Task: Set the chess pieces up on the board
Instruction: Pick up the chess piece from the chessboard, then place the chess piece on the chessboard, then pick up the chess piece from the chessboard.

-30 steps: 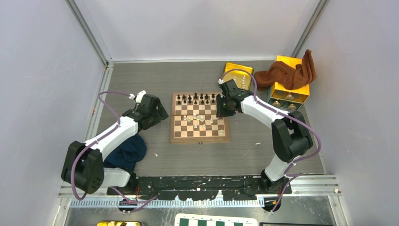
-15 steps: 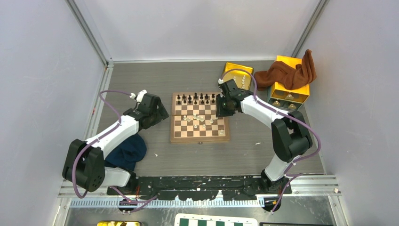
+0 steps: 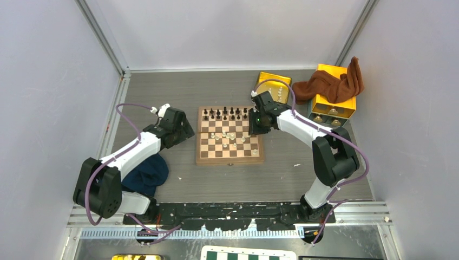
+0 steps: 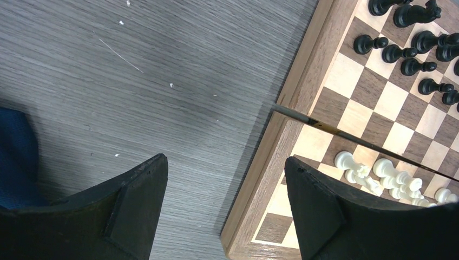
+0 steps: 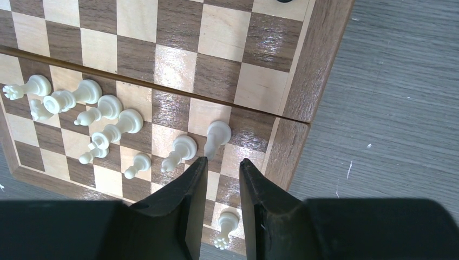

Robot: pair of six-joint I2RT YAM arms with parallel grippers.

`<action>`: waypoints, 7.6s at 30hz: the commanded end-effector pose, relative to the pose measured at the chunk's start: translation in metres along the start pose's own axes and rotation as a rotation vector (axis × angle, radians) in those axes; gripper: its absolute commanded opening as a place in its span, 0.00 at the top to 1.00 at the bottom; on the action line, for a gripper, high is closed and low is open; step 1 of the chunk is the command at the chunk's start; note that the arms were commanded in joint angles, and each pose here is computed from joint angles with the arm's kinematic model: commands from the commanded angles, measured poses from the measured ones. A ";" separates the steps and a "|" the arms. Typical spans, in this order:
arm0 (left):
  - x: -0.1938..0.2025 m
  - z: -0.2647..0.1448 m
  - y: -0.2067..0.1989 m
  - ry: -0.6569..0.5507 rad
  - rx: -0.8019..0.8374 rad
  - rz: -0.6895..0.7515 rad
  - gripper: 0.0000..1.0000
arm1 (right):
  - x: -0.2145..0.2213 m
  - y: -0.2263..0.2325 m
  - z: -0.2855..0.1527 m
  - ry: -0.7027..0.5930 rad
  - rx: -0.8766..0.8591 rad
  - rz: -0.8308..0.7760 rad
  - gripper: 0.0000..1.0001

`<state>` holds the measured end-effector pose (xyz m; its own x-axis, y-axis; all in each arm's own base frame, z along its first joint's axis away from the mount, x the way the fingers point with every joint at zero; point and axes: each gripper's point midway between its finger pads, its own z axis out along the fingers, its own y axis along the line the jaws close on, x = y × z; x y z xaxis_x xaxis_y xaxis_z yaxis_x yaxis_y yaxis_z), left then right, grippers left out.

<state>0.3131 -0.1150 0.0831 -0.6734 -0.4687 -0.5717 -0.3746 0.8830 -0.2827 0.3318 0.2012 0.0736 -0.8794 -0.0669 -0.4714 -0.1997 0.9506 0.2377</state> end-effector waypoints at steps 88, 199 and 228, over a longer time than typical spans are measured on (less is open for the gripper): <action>-0.021 -0.004 -0.013 -0.060 0.048 -0.007 0.20 | 0.036 0.050 -0.051 -0.071 -0.015 -0.093 0.99; -0.007 0.004 -0.007 -0.015 0.042 0.016 0.20 | 0.054 0.045 -0.032 -0.091 0.083 -0.071 0.69; -0.017 -0.003 -0.012 -0.041 0.049 0.014 0.20 | -0.002 0.049 -0.026 -0.141 0.122 -0.145 0.67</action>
<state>0.3136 -0.1161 0.0779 -0.6943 -0.4442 -0.5662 -0.3501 0.8959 -0.2735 0.2928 0.2351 0.0917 -0.8108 -0.1849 -0.5554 -0.2580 0.9645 0.0556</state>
